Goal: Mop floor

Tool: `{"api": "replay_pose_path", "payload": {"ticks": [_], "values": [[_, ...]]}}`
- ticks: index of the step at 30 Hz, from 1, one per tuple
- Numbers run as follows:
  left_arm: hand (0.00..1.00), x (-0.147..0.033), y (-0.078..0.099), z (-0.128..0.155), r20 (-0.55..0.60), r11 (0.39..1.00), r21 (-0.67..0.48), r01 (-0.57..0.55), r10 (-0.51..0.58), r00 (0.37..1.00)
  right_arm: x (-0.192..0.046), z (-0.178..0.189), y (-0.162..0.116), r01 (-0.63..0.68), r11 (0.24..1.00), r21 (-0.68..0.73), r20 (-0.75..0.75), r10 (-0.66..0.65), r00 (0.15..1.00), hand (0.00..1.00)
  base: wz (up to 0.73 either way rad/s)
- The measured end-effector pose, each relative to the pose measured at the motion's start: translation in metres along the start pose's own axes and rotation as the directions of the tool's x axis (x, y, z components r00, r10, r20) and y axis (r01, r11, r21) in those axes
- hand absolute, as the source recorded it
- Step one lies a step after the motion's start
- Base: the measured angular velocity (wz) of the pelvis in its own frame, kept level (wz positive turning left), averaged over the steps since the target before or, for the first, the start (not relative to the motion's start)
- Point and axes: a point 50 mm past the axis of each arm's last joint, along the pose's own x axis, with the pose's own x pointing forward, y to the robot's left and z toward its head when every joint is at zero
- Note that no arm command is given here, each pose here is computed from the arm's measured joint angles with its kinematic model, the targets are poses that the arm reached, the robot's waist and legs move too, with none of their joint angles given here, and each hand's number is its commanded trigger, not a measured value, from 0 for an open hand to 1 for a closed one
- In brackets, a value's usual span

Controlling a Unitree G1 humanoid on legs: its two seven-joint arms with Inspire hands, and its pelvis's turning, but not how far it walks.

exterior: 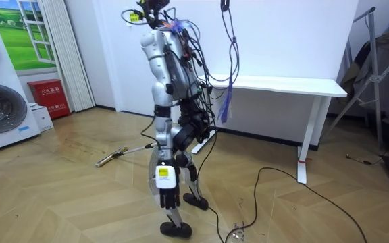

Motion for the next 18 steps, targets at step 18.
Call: {"api": "replay_pose_path", "payload": {"ticks": [18], "values": [[0.0,-0.001,-0.019,0.018,0.021,0.986,0.137,0.092,-0.096,0.995,-0.029,-0.194,0.003,-0.008,0.999,0.046,-0.477,0.029,0.878,1.0,0.17]]}}
